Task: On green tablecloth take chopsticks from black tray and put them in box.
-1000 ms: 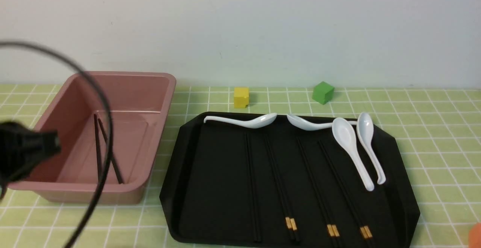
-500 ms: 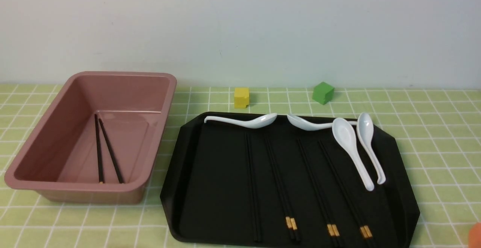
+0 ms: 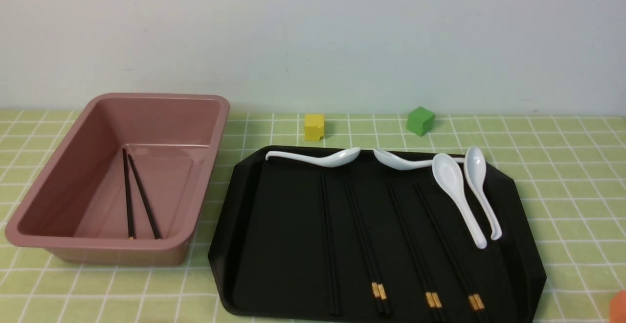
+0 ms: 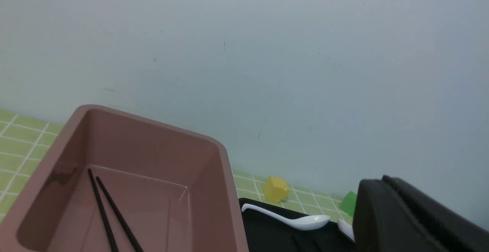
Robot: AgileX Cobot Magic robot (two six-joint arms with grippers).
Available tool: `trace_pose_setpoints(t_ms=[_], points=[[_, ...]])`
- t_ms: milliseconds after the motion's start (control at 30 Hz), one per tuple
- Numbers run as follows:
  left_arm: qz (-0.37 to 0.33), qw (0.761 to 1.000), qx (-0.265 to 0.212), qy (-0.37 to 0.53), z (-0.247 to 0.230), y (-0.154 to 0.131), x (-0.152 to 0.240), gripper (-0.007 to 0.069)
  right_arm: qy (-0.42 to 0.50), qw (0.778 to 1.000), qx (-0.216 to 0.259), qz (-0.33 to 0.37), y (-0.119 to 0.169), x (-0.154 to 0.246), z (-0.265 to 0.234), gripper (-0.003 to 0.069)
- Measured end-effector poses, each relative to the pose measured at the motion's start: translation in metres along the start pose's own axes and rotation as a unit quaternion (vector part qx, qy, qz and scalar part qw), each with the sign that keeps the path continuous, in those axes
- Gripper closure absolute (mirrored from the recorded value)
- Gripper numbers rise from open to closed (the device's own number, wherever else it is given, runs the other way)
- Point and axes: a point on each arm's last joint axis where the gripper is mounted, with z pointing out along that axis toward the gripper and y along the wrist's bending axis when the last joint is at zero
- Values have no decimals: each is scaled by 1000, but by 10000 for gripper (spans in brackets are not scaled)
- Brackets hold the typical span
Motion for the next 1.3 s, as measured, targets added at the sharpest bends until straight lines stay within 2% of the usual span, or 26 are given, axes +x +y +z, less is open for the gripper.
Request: trace_pose_setpoints(t_ms=[167, 367, 467, 600, 733, 1300], points=[[0, 1000, 0, 9, -1, 2, 5, 637, 0, 1000, 0, 0, 0, 0, 0, 419], [3, 998, -11, 55, -5, 20, 48, 635, 0, 1000, 0, 0, 0, 0, 0, 419], [30, 994, -32, 101, -3, 33, 73, 634, 0, 1000, 0, 0, 0, 0, 0, 419], [102, 979, -51, 169, -6, 44, 95, 626, 0, 1000, 0, 0, 0, 0, 0, 419], [131, 970, -58, 198, -8, 47, 100, 622, 0, 1000, 0, 0, 0, 0, 0, 419], [135, 969, -60, 198, -8, 47, 100, 606, 0, 1000, 0, 0, 0, 0, 0, 419]])
